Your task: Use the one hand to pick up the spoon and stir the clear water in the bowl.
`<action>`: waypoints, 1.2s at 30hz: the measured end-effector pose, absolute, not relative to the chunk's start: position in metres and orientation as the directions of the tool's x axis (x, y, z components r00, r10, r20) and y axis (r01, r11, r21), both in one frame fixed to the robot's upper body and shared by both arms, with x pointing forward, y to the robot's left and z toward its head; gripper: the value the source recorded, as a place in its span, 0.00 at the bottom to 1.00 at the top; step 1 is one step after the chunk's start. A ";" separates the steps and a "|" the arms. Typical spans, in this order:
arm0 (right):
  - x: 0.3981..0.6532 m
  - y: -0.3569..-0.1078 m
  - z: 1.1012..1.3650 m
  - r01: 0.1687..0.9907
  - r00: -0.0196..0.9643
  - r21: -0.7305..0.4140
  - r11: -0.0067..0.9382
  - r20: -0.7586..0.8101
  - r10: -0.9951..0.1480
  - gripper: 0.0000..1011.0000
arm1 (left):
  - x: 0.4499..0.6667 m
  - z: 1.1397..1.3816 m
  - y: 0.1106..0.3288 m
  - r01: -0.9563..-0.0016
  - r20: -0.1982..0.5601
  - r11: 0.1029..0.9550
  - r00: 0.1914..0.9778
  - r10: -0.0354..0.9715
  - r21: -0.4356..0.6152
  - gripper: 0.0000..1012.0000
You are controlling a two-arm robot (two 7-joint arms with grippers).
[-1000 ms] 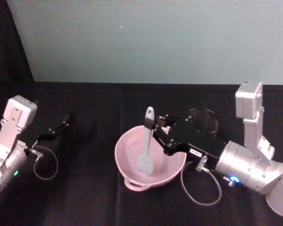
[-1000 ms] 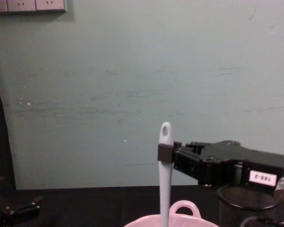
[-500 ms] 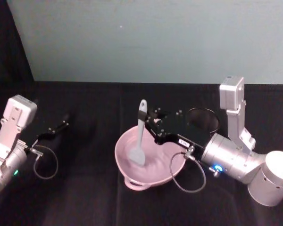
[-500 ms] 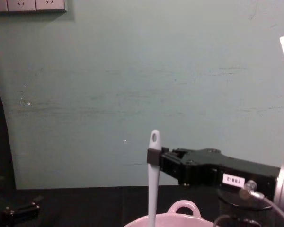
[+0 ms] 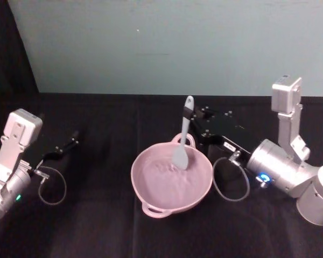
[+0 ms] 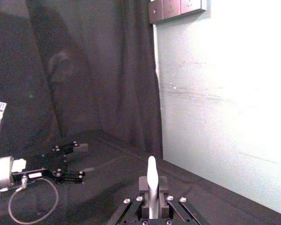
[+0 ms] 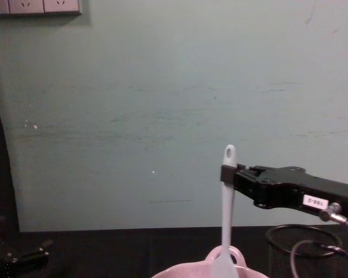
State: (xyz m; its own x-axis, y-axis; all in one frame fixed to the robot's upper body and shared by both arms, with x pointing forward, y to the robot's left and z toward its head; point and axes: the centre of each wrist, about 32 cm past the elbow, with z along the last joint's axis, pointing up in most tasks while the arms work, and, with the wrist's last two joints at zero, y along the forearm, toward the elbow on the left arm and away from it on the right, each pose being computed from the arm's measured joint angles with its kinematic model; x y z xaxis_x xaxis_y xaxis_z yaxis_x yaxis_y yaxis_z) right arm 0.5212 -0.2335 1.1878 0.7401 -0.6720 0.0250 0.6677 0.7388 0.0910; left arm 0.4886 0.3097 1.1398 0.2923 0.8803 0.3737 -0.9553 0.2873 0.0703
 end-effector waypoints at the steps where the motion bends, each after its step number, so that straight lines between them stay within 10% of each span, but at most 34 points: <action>1: 0.521 -0.235 1.188 0.670 0.738 0.090 0.737 0.029 -0.675 0.12 | 0.489 1.140 0.310 -0.955 0.374 0.287 0.292 0.880 0.070 0.99; 21: 0.483 -0.223 1.193 0.596 0.797 0.068 0.800 0.069 -0.599 0.12 | 0.489 1.140 0.310 -0.955 0.374 0.287 0.292 0.880 0.070 0.99; 36: 0.501 -0.201 1.185 0.575 0.815 0.098 0.812 0.014 -0.579 0.12 | 0.489 1.140 0.310 -0.955 0.374 0.287 0.292 0.880 0.070 0.99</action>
